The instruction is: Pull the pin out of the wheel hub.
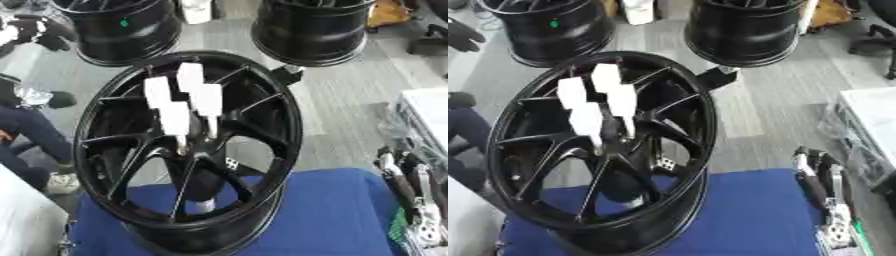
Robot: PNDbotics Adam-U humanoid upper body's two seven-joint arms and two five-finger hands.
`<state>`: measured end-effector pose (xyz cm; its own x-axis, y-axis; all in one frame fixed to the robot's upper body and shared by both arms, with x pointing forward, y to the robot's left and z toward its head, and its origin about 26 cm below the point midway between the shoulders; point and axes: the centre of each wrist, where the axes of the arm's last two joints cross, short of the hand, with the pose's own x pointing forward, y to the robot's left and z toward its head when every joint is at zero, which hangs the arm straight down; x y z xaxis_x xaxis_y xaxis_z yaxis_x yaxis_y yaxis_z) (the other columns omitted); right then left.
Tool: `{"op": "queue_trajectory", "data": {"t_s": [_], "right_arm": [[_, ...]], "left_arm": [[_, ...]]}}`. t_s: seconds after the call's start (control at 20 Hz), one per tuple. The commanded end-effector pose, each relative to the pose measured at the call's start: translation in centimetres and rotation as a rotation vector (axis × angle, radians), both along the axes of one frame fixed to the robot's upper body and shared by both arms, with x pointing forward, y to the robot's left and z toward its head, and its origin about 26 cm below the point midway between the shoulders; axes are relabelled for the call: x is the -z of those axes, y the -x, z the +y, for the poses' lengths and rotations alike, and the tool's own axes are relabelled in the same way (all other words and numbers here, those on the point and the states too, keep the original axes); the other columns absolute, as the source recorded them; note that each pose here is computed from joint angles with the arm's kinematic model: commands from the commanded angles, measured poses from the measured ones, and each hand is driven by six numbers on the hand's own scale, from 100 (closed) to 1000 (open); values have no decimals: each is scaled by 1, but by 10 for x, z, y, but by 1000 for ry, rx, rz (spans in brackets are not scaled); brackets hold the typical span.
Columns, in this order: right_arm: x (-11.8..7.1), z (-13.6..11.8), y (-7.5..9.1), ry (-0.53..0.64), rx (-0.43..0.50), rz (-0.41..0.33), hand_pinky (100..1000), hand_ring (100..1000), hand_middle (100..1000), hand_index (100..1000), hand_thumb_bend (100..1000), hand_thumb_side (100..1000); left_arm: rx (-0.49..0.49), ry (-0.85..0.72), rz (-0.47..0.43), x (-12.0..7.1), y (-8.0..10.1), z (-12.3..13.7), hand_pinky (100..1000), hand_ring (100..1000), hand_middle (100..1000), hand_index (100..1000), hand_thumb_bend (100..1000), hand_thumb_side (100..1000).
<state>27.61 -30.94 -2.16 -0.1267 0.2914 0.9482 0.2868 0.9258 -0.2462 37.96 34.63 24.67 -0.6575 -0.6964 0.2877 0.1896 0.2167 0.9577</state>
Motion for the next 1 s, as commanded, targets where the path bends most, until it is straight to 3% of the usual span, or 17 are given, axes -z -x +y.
{"op": "queue_trajectory", "data": {"t_s": [0.05, 0.4, 0.65, 1.0], "right_arm": [[-7, -2, -4, 23, -19, -16, 677, 589, 553, 605, 100, 585], [-7, -3, -4, 22, -18, -15, 677, 588, 552, 604, 100, 582], [-7, -2, -4, 20, -20, -17, 677, 588, 552, 604, 100, 581], [-7, 0, -5, 19, -29, -16, 677, 588, 552, 604, 100, 586]], "left_arm": [[7, -131, -24, -32, -2, 17, 777, 745, 757, 844, 721, 523], [107, -215, -9, -46, -35, 2, 771, 745, 759, 838, 719, 504], [146, -250, 32, -38, -59, -8, 769, 743, 758, 840, 726, 492], [217, -296, 50, -17, -78, -25, 762, 738, 754, 834, 723, 476]]}}
